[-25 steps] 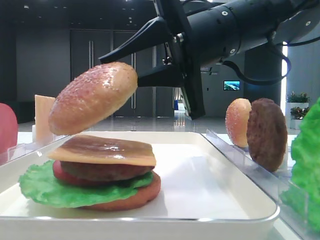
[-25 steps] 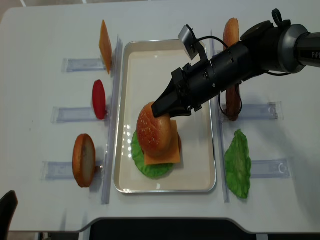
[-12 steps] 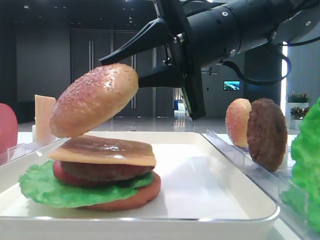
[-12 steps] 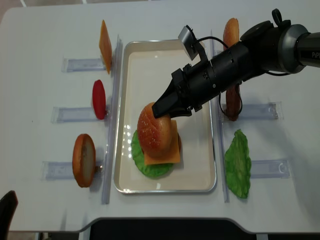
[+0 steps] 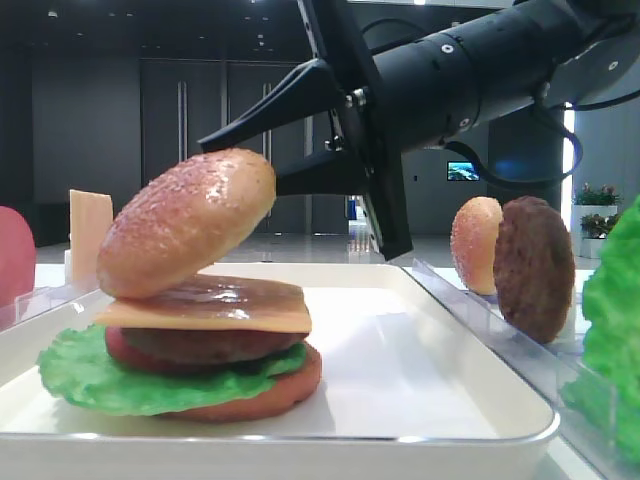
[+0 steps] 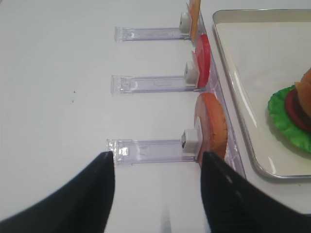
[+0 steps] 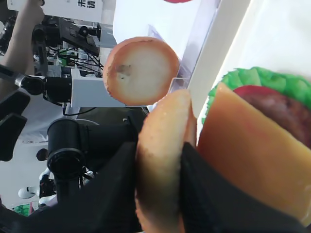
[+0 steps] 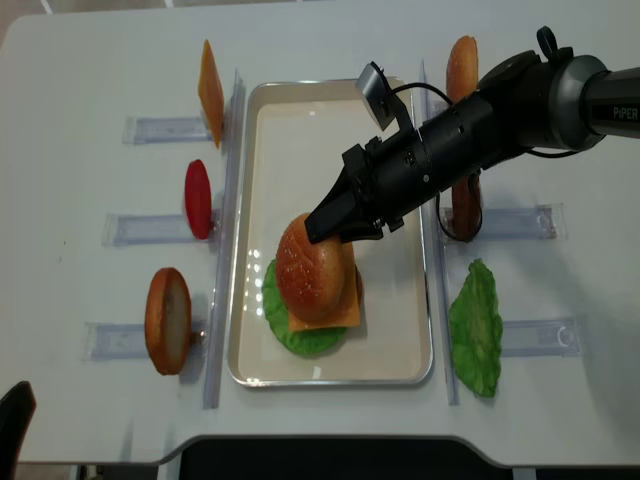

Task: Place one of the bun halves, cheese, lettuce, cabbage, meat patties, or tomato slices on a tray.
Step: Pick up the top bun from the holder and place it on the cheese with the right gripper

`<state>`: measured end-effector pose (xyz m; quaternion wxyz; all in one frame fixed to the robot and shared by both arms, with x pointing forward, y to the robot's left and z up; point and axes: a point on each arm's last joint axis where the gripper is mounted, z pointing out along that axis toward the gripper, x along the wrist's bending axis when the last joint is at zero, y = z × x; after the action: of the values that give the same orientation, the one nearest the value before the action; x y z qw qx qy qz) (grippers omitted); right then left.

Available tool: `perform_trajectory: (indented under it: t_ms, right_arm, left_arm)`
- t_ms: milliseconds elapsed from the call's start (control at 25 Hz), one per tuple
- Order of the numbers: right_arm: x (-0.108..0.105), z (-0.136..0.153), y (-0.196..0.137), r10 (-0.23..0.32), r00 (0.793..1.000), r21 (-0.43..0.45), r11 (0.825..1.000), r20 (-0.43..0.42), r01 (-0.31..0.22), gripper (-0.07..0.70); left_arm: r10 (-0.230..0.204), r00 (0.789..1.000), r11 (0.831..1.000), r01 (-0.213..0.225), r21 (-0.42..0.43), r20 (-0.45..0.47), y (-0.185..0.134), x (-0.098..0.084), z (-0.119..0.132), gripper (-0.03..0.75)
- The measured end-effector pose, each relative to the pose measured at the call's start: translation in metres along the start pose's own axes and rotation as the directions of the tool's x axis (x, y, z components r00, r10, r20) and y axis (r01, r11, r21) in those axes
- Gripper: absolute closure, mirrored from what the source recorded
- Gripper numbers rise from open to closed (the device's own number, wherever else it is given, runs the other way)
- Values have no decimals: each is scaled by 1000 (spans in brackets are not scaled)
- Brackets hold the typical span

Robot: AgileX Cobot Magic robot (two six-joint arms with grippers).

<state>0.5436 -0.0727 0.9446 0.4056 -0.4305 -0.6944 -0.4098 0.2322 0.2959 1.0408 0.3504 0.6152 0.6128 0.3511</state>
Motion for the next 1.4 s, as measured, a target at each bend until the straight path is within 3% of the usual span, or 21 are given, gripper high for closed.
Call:
perform_trajectory:
  t_ms: [680,1080,1400]
  right_arm:
    - [0,0,0,18,1000,-2,1000,1,-18,437]
    - [-3,0,2,39,999,-22,999,28,-38,276]
    - [-1,-3,8,59,997,-37,998,44,-57,226]
  left_arm:
    - [0,1000,1000,0,0,-1,0,0,0,283]
    - [0,1000,1000,0,0,-1,0,0,0,283]
    - [2,1000,1000,-2,0,-4,0,0,0,283]
